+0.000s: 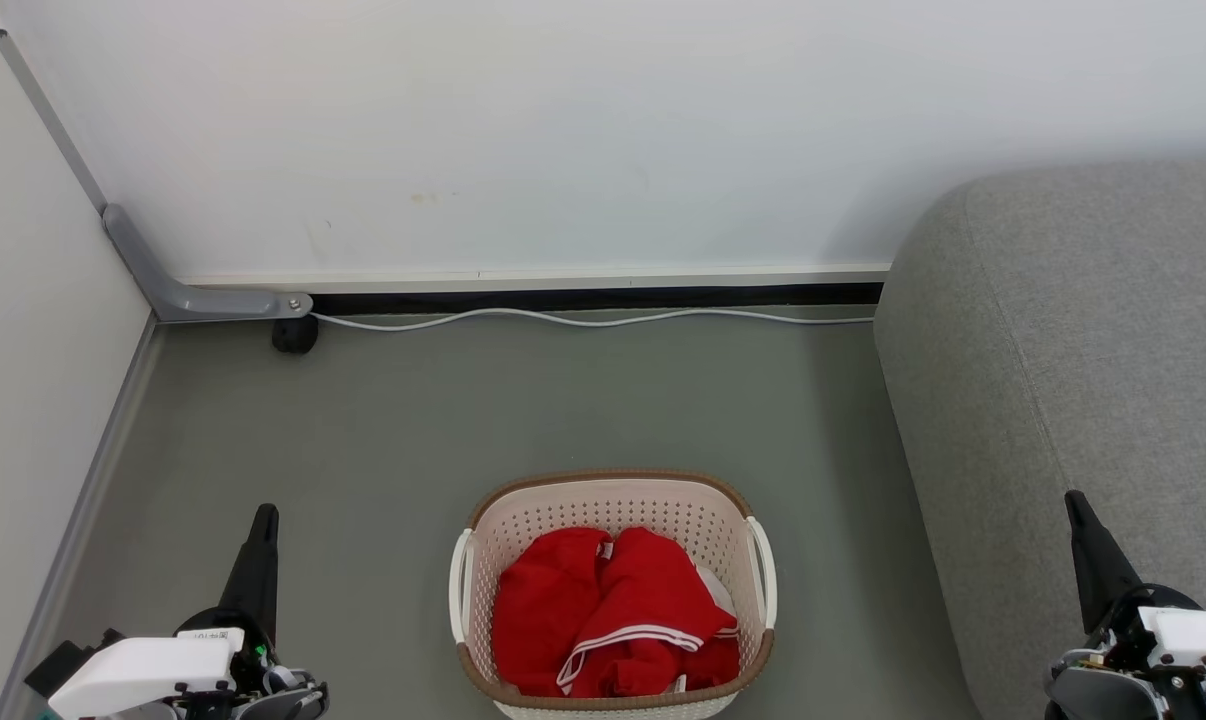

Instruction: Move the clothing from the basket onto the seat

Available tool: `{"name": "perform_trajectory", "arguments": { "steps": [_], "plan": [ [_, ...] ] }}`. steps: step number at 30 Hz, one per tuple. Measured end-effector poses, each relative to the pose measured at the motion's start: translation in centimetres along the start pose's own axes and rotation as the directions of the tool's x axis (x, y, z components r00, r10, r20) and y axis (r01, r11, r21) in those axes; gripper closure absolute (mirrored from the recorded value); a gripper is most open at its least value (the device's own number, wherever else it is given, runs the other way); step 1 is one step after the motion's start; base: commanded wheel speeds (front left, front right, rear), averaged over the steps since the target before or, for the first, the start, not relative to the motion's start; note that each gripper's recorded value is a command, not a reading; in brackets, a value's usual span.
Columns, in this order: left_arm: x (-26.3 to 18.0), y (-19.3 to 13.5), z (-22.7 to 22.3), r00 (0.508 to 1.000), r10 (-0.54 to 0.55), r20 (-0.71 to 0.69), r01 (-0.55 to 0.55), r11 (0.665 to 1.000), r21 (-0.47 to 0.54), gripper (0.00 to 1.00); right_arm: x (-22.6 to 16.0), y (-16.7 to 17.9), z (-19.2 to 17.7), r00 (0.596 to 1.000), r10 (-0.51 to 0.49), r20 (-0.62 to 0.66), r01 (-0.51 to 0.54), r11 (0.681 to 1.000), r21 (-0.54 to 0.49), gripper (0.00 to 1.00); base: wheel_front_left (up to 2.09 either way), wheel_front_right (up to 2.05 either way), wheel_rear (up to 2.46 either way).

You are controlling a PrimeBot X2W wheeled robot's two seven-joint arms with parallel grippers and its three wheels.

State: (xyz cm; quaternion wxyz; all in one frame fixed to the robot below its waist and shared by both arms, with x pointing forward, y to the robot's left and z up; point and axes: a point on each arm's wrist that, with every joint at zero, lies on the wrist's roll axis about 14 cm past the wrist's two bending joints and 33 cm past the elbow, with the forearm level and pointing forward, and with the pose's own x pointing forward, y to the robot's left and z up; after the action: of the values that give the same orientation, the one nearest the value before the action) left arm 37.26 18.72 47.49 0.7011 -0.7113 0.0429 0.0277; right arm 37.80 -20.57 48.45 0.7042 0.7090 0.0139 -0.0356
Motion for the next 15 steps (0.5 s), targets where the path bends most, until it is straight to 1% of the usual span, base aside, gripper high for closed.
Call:
{"name": "perform_trajectory", "arguments": {
  "steps": [15],
  "plan": [
    [0.0, -0.01, 0.0, 1.0, 0.0, 0.0, 0.0, 1.0, 0.0, 1.0, 0.0, 0.01, 0.0, 1.0, 0.0, 0.0, 0.0, 1.0, 0.0, 1.0, 0.0, 0.0, 0.0]
  ]
}}
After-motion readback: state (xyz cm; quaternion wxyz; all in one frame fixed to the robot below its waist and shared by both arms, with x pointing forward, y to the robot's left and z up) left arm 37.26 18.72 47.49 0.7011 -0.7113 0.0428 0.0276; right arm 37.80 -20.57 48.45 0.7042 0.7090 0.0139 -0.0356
